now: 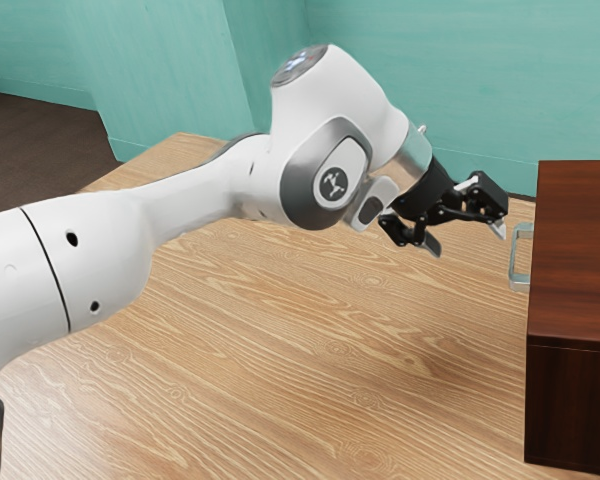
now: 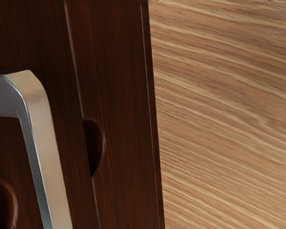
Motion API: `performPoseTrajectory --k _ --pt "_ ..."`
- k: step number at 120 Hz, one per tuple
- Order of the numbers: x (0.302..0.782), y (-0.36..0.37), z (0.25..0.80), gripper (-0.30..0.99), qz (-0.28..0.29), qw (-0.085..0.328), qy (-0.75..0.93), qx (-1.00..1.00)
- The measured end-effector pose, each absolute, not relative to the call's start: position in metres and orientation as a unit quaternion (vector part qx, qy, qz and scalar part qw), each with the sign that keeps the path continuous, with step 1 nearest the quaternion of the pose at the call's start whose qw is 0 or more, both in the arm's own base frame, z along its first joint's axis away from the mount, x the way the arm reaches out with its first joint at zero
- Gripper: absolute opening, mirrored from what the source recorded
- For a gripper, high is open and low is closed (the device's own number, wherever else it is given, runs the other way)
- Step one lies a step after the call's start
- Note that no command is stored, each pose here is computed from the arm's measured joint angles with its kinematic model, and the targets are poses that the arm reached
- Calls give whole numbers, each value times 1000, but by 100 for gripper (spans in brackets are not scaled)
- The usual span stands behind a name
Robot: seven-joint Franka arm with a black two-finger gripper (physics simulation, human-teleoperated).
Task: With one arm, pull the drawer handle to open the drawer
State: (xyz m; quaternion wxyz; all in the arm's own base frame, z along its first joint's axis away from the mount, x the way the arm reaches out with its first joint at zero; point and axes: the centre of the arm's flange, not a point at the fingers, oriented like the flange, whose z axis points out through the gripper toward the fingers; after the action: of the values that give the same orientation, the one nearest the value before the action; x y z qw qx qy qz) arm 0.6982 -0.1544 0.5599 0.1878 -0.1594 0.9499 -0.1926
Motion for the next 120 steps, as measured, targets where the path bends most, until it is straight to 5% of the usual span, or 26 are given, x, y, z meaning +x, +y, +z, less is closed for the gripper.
performPoseTrajectory --k 120 --pt "710 -164 522 69 -183 194 949 -167"
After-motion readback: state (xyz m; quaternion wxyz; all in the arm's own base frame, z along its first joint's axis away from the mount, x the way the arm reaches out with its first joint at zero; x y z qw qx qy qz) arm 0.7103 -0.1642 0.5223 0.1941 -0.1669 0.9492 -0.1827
